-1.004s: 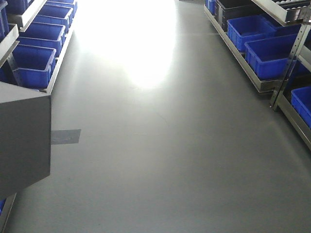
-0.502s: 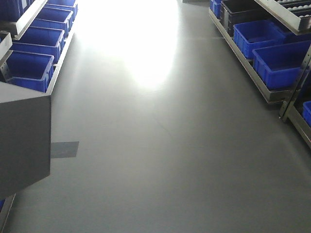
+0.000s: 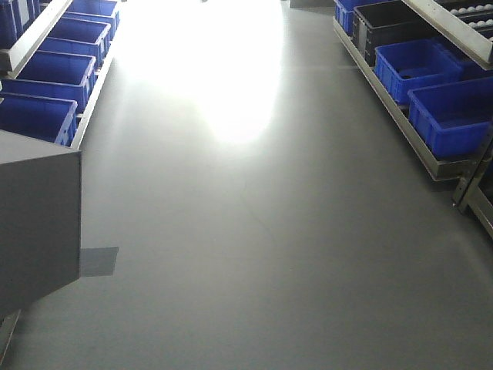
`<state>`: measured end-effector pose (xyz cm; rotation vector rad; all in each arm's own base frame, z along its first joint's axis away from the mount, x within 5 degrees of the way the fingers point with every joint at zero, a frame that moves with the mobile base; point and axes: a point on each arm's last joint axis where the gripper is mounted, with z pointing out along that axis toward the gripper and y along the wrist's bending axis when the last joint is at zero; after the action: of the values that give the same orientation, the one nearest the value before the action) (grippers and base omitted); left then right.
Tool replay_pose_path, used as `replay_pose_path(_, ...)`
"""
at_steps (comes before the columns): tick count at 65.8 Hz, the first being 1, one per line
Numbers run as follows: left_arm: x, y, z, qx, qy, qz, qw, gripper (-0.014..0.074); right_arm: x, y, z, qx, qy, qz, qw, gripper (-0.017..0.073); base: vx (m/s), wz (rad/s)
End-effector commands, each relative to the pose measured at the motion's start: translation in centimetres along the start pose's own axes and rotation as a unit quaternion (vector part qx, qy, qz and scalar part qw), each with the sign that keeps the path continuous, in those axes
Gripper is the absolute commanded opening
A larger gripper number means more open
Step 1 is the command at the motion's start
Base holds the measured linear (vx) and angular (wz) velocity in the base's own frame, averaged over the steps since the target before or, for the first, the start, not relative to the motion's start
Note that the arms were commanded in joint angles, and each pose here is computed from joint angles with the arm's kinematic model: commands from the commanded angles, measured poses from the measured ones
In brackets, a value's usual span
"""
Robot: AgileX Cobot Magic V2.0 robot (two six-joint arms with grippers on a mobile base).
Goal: Sort gray base to blue bin
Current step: 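Drive down the aisle carrying the gray frame in the left gripper, then turn the base toward the shelf of open blue bins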
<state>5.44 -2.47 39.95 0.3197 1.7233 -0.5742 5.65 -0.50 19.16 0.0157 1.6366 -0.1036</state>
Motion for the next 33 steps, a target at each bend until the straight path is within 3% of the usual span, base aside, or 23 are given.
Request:
replay_pose_path(1, -1.57, -0.57, -0.24, 0.026, -0.054, 0.003, 0.998, 0.0125, -0.31, 0.06, -0.06, -0.001, -0.038, -0.007, 0.999, -0.0009, 0.28, 0.01)
replay_pose_path(33, -1.57, -0.57, -0.24, 0.026, -0.054, 0.003, 0.998, 0.0125, -0.31, 0.06, -0.06, -0.001, -0.038, -0.007, 0.999, -0.0009, 0.27, 0.11)
